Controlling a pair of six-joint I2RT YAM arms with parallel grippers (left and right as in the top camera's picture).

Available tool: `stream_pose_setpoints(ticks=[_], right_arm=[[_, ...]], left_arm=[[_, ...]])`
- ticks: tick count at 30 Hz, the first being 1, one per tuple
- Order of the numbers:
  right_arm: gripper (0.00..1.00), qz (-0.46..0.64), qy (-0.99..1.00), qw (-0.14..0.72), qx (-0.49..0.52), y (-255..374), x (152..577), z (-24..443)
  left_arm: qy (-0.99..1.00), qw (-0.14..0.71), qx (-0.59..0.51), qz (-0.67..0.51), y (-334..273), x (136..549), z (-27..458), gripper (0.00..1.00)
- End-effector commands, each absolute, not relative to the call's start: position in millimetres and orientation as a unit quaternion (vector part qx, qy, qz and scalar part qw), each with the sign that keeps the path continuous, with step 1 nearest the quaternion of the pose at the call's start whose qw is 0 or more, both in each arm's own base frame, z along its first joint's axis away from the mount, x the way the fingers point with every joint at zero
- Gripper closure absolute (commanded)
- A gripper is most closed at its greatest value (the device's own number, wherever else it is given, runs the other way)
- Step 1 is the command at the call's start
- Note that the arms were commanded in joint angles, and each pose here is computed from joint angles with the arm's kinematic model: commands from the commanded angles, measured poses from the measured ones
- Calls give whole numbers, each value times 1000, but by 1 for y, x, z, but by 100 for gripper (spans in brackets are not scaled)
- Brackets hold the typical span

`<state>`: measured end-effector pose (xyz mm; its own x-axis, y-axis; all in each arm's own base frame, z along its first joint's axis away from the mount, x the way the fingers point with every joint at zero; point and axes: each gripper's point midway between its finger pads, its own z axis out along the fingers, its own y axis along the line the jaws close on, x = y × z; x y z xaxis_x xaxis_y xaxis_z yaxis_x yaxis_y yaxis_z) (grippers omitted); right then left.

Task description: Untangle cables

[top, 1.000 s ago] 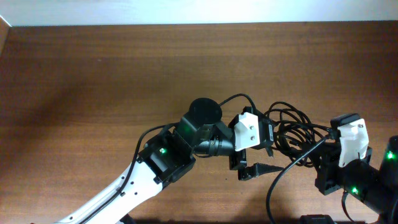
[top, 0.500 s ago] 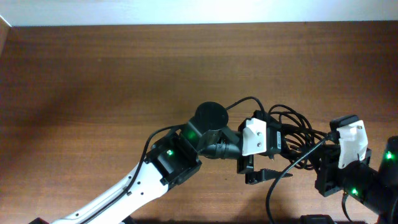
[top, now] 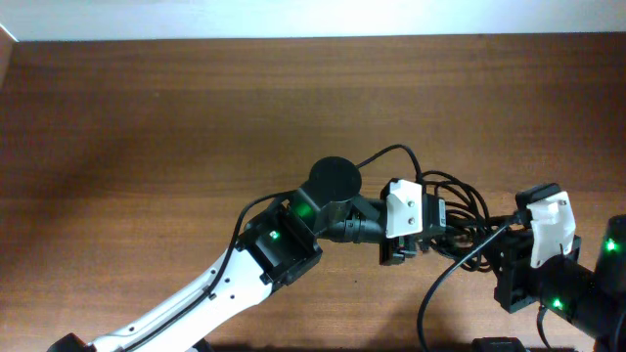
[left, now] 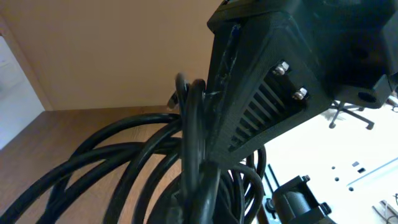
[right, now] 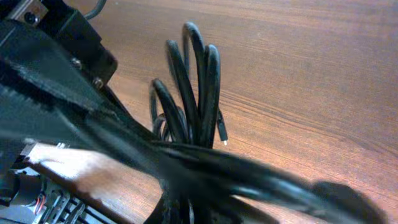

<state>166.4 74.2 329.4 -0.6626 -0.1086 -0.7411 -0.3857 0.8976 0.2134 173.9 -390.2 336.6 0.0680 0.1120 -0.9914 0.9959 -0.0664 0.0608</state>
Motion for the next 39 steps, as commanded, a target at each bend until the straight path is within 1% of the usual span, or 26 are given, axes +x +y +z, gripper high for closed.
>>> stream_pose_setpoints(ticks=[1, 4, 9, 13, 19, 23, 30, 33, 37, 39], right_arm=[[96, 190, 888, 392, -147, 78, 166, 332], [96, 190, 889, 390, -146, 78, 165, 332], [96, 190, 889, 390, -146, 78, 165, 332], [96, 190, 889, 391, -146, 78, 165, 332], [96, 189, 889, 391, -146, 78, 165, 332], [96, 178, 892, 391, -141, 74, 167, 330], [96, 178, 892, 391, -141, 74, 167, 330], [96, 202, 880, 407, -139, 81, 171, 341], [96, 220, 850, 454, -152, 89, 183, 365], [96, 229, 843, 468, -135, 89, 188, 374]], left_arm=[[484, 464, 566, -480, -393, 167, 339, 100], [514, 468, 549, -464, -392, 178, 334, 100], [671, 453, 426, -404, -375, 233, 303, 100], [740, 435, 349, -375, -358, 257, 285, 100], [779, 402, 251, -410, -348, 269, 286, 100], [800, 359, 125, -464, -333, 278, 299, 100], [781, 387, 102, -480, -311, 278, 331, 100], [792, 379, 94, -469, -303, 279, 325, 100], [802, 363, 75, -469, -301, 280, 318, 100], [805, 360, 75, -467, -300, 279, 316, 100]])
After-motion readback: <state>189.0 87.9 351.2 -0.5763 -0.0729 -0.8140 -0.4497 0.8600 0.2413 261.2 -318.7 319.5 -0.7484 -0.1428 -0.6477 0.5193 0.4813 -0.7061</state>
